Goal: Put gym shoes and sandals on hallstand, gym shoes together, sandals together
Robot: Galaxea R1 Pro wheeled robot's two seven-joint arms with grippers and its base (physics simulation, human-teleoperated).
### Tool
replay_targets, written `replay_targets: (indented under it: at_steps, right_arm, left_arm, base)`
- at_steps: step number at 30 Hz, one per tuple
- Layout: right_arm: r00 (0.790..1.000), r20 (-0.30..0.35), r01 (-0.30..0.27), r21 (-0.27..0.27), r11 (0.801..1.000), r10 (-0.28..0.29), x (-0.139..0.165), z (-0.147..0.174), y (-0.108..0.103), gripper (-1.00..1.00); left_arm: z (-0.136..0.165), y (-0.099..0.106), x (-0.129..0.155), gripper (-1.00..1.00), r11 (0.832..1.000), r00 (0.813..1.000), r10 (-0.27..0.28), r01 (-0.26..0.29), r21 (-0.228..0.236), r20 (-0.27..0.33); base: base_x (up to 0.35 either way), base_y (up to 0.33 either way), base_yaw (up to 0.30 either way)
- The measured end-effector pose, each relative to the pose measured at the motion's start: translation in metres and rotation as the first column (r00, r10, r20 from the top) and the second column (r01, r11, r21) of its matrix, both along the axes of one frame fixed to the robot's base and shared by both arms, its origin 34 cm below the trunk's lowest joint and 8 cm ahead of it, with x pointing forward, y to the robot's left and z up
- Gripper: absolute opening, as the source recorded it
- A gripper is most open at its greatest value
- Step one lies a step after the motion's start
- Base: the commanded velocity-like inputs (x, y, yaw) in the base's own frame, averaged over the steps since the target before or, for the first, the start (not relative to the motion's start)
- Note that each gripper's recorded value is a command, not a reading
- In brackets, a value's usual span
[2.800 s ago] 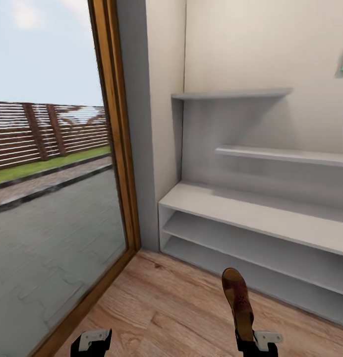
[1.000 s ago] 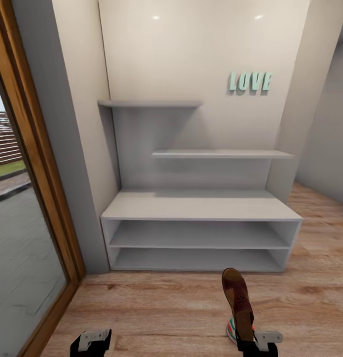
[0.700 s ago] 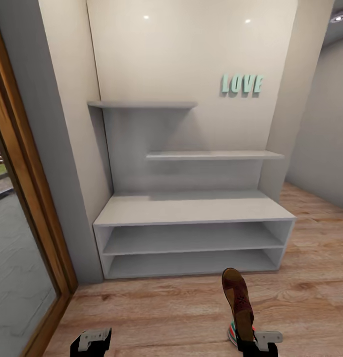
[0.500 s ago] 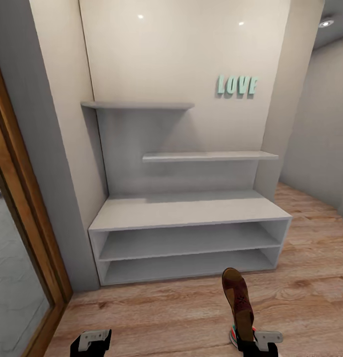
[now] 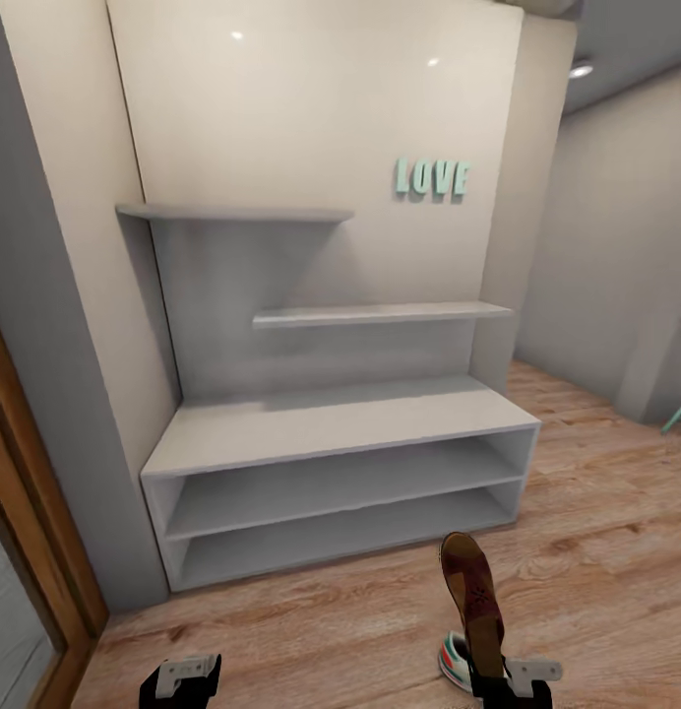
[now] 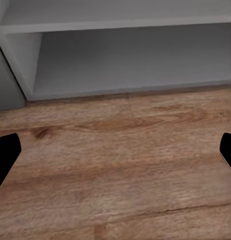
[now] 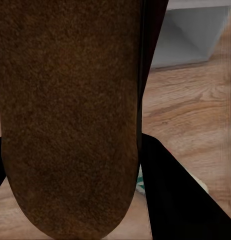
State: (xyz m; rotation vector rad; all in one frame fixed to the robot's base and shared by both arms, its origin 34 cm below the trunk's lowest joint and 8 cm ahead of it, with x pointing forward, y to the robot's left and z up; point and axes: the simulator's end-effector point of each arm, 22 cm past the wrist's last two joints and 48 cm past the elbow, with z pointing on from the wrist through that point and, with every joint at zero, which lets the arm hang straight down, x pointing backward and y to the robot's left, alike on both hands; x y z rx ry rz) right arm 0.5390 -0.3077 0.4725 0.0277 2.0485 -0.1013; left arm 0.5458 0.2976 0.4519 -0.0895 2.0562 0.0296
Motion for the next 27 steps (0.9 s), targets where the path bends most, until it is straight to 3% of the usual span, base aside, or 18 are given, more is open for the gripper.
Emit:
replay_targets:
  at_steps: [27]
  right_arm:
    - [1.0,0.024,0.0,0.0,1.0,0.0,0.0043,0.0101,0.0002,-1.0]
  left_arm:
    - [0.0102,0.0,0.0046,1.0,1.0,1.0,0.0,0.0,0.0,0.024]
  base:
    - [0.0,0.0,-0.233]
